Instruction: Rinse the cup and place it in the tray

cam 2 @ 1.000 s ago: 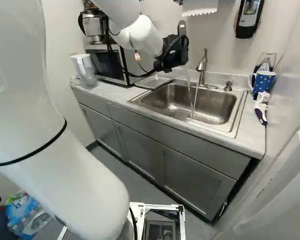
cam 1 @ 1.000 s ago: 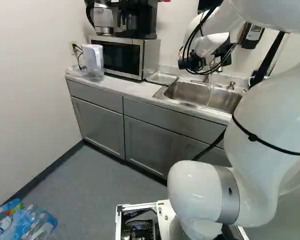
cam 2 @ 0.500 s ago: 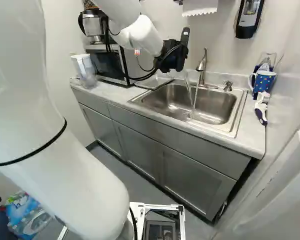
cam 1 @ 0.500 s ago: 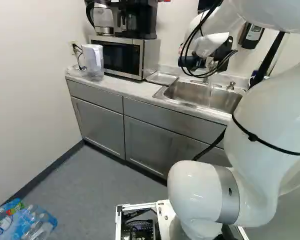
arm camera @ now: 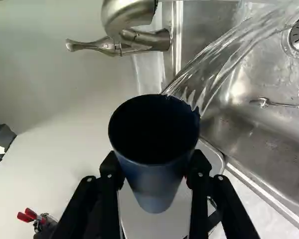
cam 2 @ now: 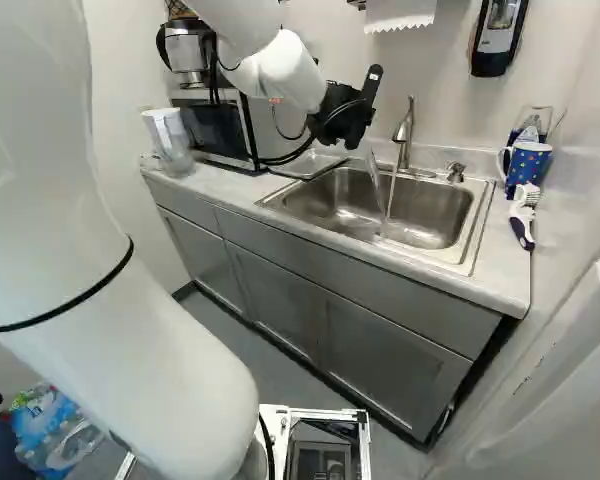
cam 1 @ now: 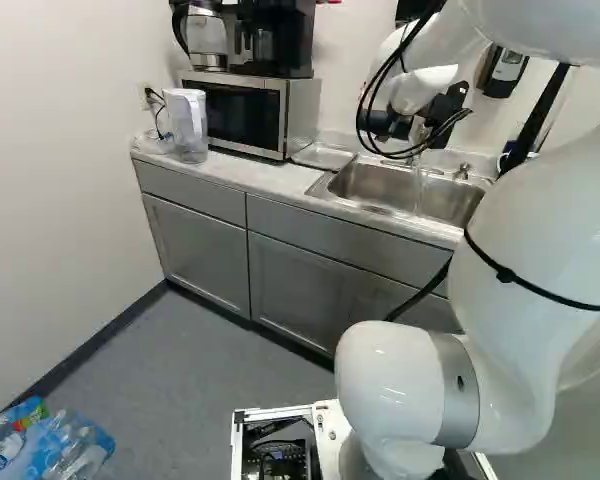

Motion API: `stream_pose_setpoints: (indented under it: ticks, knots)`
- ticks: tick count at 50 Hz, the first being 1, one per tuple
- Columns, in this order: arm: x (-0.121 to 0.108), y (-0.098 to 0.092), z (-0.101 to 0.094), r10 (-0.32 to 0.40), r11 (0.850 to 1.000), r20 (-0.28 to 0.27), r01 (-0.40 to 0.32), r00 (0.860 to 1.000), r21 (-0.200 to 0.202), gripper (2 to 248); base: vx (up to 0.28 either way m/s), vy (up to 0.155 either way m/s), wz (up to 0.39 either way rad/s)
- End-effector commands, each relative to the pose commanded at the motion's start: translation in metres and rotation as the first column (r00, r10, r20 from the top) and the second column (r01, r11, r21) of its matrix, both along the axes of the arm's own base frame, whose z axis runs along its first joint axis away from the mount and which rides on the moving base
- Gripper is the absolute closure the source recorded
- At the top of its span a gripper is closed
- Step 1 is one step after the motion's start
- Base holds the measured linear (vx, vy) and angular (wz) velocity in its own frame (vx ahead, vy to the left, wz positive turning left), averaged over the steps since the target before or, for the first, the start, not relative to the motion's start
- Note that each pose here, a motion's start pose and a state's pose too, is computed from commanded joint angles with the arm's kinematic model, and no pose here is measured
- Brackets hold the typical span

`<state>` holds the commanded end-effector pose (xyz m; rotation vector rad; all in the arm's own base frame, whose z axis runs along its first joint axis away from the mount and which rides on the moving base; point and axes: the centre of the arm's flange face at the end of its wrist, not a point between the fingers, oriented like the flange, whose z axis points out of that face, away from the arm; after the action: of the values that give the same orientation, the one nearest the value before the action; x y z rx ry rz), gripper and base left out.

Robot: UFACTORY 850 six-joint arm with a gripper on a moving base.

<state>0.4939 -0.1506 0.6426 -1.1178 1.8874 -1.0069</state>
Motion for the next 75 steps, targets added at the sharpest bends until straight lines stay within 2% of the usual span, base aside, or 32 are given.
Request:
stream_pose_setpoints:
  ticks: [75]
  knots:
    - [0.0000,0.0000,0.0000,0.000,1.000,0.000,0.000,1.000,0.000,124,0.000,0.000,0.000]
